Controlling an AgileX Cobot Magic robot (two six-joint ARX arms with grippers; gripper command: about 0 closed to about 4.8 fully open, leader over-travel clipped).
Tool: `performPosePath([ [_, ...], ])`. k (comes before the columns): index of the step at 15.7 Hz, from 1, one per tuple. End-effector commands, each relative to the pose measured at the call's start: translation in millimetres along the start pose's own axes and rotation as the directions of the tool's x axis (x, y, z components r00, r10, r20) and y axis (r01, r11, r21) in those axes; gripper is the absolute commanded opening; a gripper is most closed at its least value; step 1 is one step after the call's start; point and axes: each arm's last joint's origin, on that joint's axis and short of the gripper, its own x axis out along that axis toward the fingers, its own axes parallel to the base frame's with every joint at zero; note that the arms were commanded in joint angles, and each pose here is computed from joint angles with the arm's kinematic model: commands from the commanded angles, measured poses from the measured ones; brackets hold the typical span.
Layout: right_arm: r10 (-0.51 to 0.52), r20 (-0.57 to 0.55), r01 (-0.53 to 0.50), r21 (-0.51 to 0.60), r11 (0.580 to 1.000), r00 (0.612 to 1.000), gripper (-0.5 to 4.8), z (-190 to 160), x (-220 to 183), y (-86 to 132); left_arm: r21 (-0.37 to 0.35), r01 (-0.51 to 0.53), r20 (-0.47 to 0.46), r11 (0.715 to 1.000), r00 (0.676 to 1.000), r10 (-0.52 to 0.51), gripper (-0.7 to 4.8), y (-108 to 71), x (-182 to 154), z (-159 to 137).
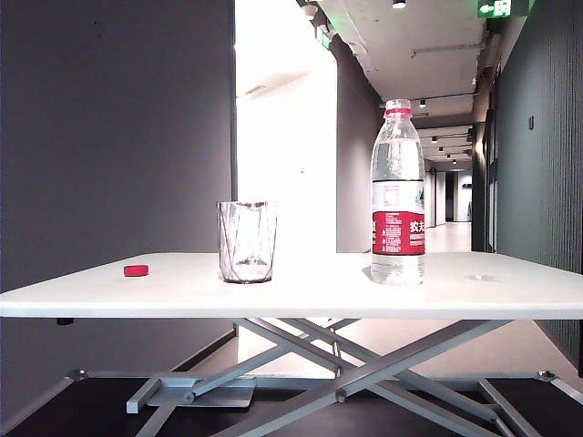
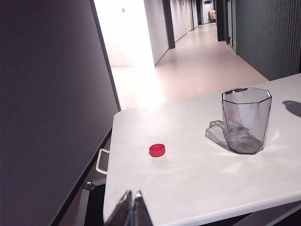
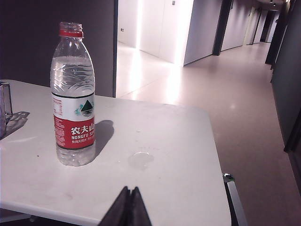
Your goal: Pick up the mineral water bottle on the table and pour water into the mug until it's half full.
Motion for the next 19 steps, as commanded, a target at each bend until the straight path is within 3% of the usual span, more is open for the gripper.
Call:
performPosePath([
  [1,0.000,0.013,0.000,0.004,1.000,1.000,-0.05,0.7,-0.1,0.0,-0.002,-0.007,0.013,1.000,1.000,0.007,-0.06,0.5,-0.1,1.8],
  [6,0.000,0.015,0.000,0.003,1.000,1.000,-0.05,0.8,-0.1,0.0,-0.003,-0.007,0.013,1.000,1.000,0.007,-0.05,0.5,-0.1,1.8],
  [9,0.023,0.021,-0.024,0.063,0.998,1.000,-0.05,1.3,-0.1,0.8,-0.057,0.083,0.014,0.995,0.996,-0.083,-0.05,-2.3,-0.1,0.8],
  [10,0.093,0.035,-0.097,0.168,0.981,0.995,-0.05,2.1,-0.2,2.7,-0.102,0.170,0.026,0.980,0.985,-0.169,-0.05,-4.9,-0.5,0.8],
  [11,0.210,0.068,-0.220,0.247,0.944,0.975,-0.06,4.6,-0.8,6.3,-0.148,0.291,0.041,0.945,0.957,-0.288,-0.05,-8.4,-1.3,0.9],
  [12,0.298,0.106,-0.315,0.246,0.917,0.949,-0.05,7.8,-1.5,9.3,-0.170,0.386,0.046,0.907,0.922,-0.384,-0.05,-11.4,-2.3,-0.1],
  [14,0.360,0.152,-0.385,0.197,0.902,0.921,-0.03,12.2,-2.5,13.1,-0.174,0.422,0.016,0.890,0.904,-0.426,-0.05,-13.2,-3.0,-3.8],
  [15,0.371,0.153,-0.393,0.154,0.907,0.916,0.32,12.3,-2.7,14.9,-0.179,0.420,0.005,0.890,0.905,-0.426,-0.04,-13.3,-3.1,-4.9],
  [18,0.365,0.104,-0.375,0.105,0.921,0.925,2.47,8.6,1.5,19.7,-0.178,0.421,0.006,0.889,0.904,-0.427,-0.04,-13.4,-3.1,-4.8],
  [19,0.370,0.092,-0.377,0.089,0.922,0.925,2.52,7.9,3.7,21.3,-0.178,0.419,0.006,0.891,0.906,-0.424,-0.04,-13.2,-3.0,-4.8],
])
